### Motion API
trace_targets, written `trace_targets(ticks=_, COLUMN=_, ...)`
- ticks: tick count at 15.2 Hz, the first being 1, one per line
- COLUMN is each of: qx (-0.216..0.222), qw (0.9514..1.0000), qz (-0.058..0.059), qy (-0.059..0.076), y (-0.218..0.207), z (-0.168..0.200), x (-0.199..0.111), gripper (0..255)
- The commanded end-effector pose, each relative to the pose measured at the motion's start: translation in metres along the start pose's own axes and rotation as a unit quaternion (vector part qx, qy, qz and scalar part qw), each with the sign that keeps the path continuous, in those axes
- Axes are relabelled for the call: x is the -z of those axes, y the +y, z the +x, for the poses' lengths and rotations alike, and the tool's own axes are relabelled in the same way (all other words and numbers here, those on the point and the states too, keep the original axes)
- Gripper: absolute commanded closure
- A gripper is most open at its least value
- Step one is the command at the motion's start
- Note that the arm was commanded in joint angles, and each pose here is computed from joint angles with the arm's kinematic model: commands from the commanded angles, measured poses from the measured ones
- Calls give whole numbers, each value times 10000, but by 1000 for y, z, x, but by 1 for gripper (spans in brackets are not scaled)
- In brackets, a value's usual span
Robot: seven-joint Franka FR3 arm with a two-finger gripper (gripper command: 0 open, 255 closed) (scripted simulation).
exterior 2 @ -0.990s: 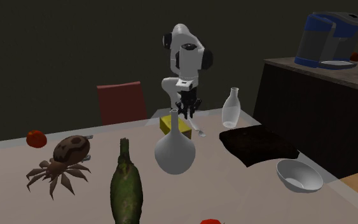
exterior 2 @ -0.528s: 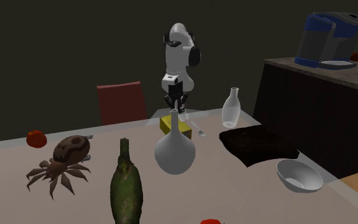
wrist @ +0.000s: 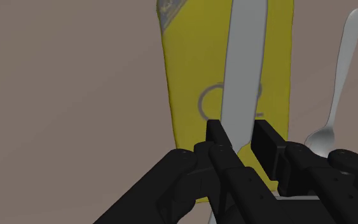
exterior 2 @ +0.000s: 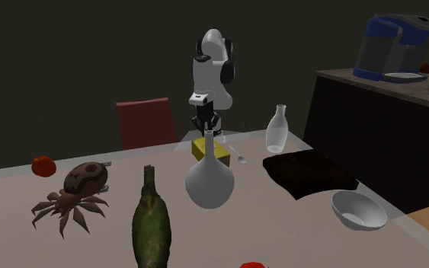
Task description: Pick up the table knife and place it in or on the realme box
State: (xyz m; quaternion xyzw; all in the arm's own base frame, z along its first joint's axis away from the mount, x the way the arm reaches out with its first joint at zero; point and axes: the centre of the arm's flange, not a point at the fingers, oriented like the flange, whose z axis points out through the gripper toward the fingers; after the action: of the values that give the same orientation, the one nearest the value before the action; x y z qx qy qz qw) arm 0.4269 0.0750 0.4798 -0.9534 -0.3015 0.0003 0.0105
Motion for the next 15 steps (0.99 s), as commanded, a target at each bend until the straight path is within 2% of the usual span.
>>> trace_targets(ticks=1, qx=1, qw=10000, qz=-1, qy=2, y=2, z=1, x=-10, gripper=255)
trace_targets(ticks=10, qx=1, qw=10000, qz=-1, qy=2, y=2, z=0, x=-59, gripper=255)
trace_targets(ticks=15, qx=1, qw=10000, qz=-1, qy=2, y=2, z=0, x=-59, gripper=255)
